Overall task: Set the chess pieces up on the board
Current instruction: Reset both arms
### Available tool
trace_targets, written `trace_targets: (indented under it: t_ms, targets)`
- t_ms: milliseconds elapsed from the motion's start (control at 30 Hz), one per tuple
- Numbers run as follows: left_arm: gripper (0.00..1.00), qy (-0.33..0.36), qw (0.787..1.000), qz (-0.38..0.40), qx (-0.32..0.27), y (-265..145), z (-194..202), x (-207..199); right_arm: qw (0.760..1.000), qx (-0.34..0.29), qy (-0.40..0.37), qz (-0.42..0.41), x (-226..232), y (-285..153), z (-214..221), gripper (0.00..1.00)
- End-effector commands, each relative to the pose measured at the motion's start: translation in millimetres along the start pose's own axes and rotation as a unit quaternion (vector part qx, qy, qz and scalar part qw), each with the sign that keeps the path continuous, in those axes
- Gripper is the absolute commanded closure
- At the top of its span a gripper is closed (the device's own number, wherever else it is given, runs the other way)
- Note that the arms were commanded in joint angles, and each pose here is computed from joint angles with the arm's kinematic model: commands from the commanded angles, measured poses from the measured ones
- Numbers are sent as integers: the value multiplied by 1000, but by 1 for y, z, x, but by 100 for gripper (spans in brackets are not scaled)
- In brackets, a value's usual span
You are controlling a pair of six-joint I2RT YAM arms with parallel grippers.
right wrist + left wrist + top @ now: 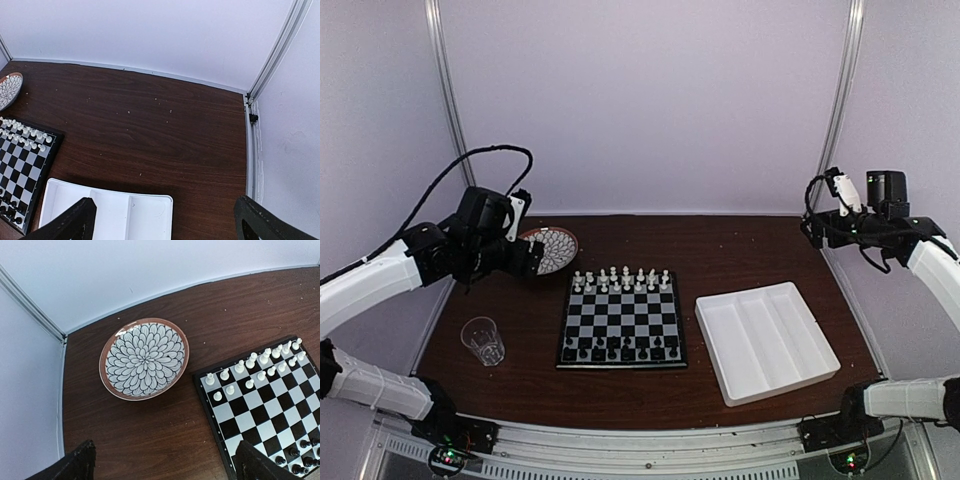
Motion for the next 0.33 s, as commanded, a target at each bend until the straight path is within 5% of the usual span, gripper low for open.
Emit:
trace_targets:
  t_ms: [0, 300]
  targets:
    - [2, -15, 1000, 0, -26, -9, -5, 6, 1000, -17, 13, -3, -1, -5, -8, 0]
    - [3, -17, 1000, 4, -22, -10, -3, 6, 999, -10, 14, -29, 1, -4, -9, 1]
Point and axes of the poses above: each gripper's point midway between its finger pads, its own y axis out along the fingers, its own x axis along the line the jaws close on, z = x × y, the point moved 8 cm from there along -y, back along the fingers, and after that the axes turned 15 degrees about y, right-handed, at the moved point
